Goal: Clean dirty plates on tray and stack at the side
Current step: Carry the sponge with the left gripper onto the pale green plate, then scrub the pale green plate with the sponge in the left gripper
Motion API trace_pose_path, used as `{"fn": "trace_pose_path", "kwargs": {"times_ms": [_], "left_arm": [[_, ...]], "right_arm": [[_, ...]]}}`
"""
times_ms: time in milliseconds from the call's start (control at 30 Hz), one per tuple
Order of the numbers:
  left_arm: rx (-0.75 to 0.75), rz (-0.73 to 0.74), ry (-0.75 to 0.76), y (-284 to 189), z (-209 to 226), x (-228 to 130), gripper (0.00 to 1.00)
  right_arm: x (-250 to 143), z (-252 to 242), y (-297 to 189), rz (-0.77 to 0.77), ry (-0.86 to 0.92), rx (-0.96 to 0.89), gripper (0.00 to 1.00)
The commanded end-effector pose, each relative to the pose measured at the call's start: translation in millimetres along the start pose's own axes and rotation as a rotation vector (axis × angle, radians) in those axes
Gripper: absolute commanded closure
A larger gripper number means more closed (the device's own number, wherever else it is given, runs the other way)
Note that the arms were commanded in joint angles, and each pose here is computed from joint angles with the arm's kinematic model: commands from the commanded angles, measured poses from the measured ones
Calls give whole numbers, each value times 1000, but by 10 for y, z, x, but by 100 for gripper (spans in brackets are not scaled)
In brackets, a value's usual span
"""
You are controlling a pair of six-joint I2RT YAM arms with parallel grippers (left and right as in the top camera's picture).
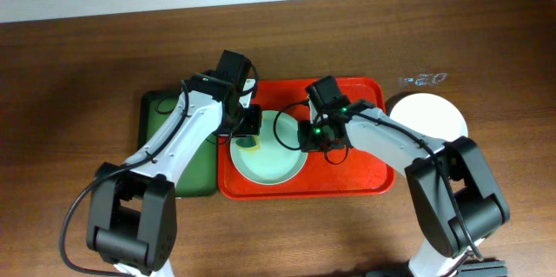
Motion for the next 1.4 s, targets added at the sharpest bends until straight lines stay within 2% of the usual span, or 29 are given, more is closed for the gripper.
{"fn": "trace_pose_path", "kwargs": {"times_ms": [0,33,233,333,433,467,533,567,600,667,700,800,900,967,1033,1100,1133,1167,1200,1300,1367], "left_arm": [[14,14,-16,56,8,-14,100],[16,14,-16,56,11,-15,100],[76,33,-71,242,122,-107,100],[102,112,-85,598,187,-132,100],[-38,227,-94,797,100,-215,100],[-155,249,-27,750,2,-214,100],[-301,209,-8,480,-97,-78,100],[-328,109,1,146,-90,57,100],[-323,49,3,-41,-61,107,100],[-144,-77,-26,-313,73,137,100],[-82,-74,-23,-289,91,102,100],[-16,-9,-4,60,88,-56,100],[151,-11,-58,396,192,-41,100],[157,40,-65,610,208,-71,100],[28,132,-74,711,107,-150,100],[-167,203,-63,705,-121,-216,100],[-266,211,-5,691,-236,-217,100],[-290,207,20,671,-261,-200,100],[-292,191,33,605,-248,-134,100],[-173,101,5,218,-107,66,100],[-22,21,-6,30,3,89,100]], "right_arm": [[-30,30,36,6,-9,-17,93],[-30,30,36,6,-9,-18,96],[-31,31,36,6,-9,-17,96],[-31,31,36,6,-10,-17,96],[-30,32,36,6,-10,-17,96],[-31,31,36,6,-10,-17,96],[-31,31,36,6,-10,-17,96],[-32,31,36,7,-10,-17,96],[-33,31,36,8,-9,-18,96],[-34,31,36,8,-9,-17,96],[-34,31,36,8,-9,-18,96],[-34,31,36,8,-9,-18,96],[-36,30,36,9,-9,-18,96],[-35,30,36,9,-9,-18,96],[-35,30,36,9,-9,-18,96],[-35,30,36,9,-9,-18,96],[-36,30,36,9,-9,-18,96],[-36,30,36,9,-9,-18,96],[-36,30,36,9,-9,-18,96],[-36,30,36,9,-9,-18,95],[-35,30,36,9,-9,-18,95]]}}
Point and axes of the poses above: each gripper's point midway between its finger pads, its own y axis out along the fingers, its own z axis along the line the jaws close on, x = y × z, the point moved 9 cm from there along -y, back along the fingers, and after that the axes turned 9 degrees about -y, right-handed, at the moved point
